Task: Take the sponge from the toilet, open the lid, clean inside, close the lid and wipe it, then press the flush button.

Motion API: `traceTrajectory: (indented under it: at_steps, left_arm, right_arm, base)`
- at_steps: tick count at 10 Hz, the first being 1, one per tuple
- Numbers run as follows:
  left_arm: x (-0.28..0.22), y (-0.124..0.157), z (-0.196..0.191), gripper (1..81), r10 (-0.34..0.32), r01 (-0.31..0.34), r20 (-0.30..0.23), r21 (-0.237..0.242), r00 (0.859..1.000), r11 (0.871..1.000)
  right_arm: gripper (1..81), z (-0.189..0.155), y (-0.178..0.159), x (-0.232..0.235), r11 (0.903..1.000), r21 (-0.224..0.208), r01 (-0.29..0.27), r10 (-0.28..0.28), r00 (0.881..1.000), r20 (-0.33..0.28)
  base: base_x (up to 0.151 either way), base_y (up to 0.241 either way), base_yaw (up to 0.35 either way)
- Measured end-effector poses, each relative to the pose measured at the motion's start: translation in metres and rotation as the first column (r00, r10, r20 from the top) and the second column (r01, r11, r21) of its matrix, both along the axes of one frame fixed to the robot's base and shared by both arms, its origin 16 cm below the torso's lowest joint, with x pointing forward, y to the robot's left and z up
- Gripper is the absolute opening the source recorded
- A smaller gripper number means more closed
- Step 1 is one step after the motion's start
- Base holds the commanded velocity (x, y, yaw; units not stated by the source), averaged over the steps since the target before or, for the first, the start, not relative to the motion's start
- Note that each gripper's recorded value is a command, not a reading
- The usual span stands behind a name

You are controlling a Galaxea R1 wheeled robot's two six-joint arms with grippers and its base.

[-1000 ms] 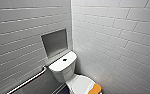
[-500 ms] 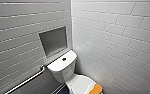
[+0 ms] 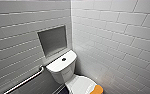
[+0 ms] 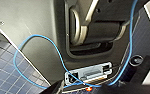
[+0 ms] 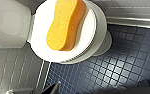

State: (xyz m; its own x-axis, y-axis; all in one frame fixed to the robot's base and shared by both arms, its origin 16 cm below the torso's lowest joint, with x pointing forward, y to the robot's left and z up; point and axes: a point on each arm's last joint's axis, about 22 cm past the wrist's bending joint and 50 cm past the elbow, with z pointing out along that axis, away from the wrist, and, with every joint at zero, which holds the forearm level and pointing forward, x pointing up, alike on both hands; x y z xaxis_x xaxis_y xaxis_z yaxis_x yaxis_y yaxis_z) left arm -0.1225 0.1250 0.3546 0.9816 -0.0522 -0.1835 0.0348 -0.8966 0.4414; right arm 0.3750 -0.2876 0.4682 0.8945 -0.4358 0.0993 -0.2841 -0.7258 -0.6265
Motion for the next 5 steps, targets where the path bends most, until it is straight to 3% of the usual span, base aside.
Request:
traceTrajectory:
  at_steps: [1,5]
  left_arm:
    - [-0.005,-0.003,-0.002,81.1,0.000,0.000,-0.017,-0.005,1.000,1.000]
    - [0.026,0.010,-0.039,81.1,-0.003,0.003,0.023,0.013,1.000,1.000]
  right_arm:
    - [81.1,-0.007,-0.001,0.007,1.0000,-0.001,0.002,-0.002,1.000,-0.003]
    - [81.1,-0.005,0.010,0.084,0.9993,0.024,0.028,-0.030,0.996,0.085]
  base:
    - [0.000,0.000,0.000]
    - [0.000,0.000,0.000]
